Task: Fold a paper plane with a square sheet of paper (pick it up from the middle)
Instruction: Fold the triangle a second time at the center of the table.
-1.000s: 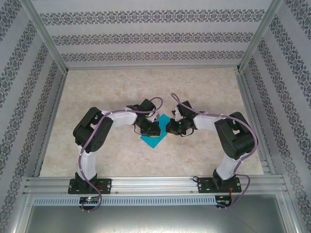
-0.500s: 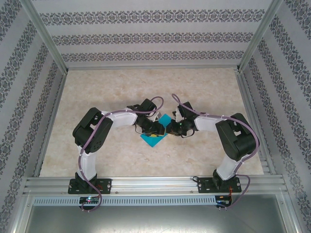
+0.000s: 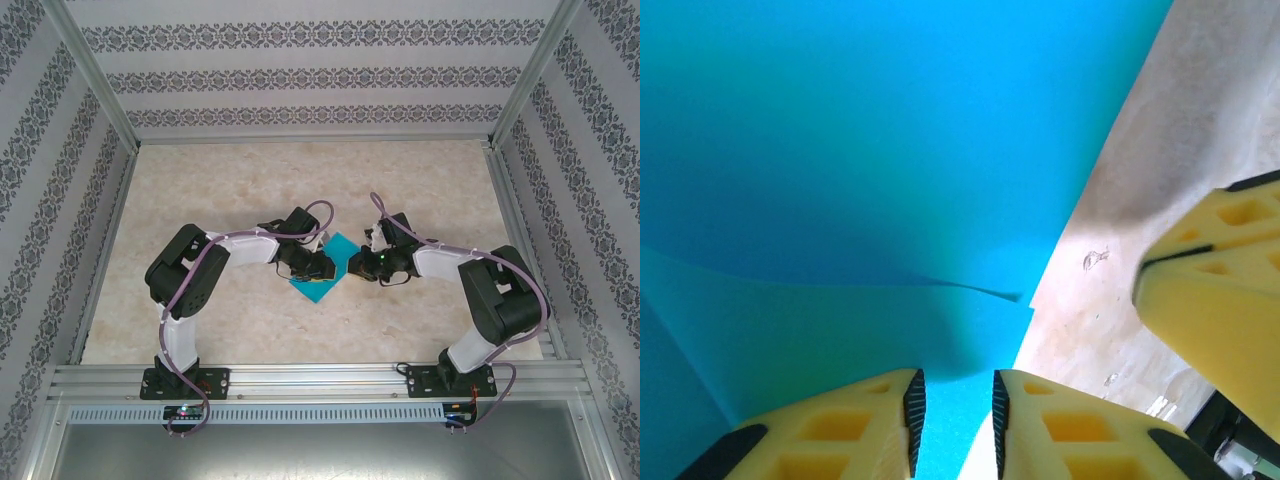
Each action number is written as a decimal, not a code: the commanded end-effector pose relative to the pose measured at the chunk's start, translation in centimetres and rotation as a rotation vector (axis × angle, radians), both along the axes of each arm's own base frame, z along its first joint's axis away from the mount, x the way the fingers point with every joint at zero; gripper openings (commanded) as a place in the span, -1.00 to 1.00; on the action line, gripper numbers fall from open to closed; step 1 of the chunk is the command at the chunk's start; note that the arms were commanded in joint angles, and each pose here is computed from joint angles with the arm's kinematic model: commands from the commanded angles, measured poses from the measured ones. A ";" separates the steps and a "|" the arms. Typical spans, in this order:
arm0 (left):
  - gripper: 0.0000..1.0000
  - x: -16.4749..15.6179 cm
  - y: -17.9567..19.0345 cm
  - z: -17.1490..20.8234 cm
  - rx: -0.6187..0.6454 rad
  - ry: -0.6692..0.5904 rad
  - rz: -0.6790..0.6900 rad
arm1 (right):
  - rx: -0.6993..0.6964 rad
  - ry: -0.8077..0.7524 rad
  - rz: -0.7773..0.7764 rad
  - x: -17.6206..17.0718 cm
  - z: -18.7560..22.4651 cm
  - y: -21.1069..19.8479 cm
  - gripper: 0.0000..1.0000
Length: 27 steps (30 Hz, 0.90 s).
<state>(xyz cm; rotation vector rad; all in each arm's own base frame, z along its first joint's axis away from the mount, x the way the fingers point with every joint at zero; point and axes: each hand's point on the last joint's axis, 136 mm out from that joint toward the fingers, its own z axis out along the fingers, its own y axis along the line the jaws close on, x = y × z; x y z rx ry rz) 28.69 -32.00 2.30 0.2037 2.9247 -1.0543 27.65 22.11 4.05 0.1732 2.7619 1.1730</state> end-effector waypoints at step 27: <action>-0.76 -0.2 1.1 -0.9 0.047 -0.016 0.030 | 0.092 0.056 0.070 -0.5 -1.5 3.5 -0.94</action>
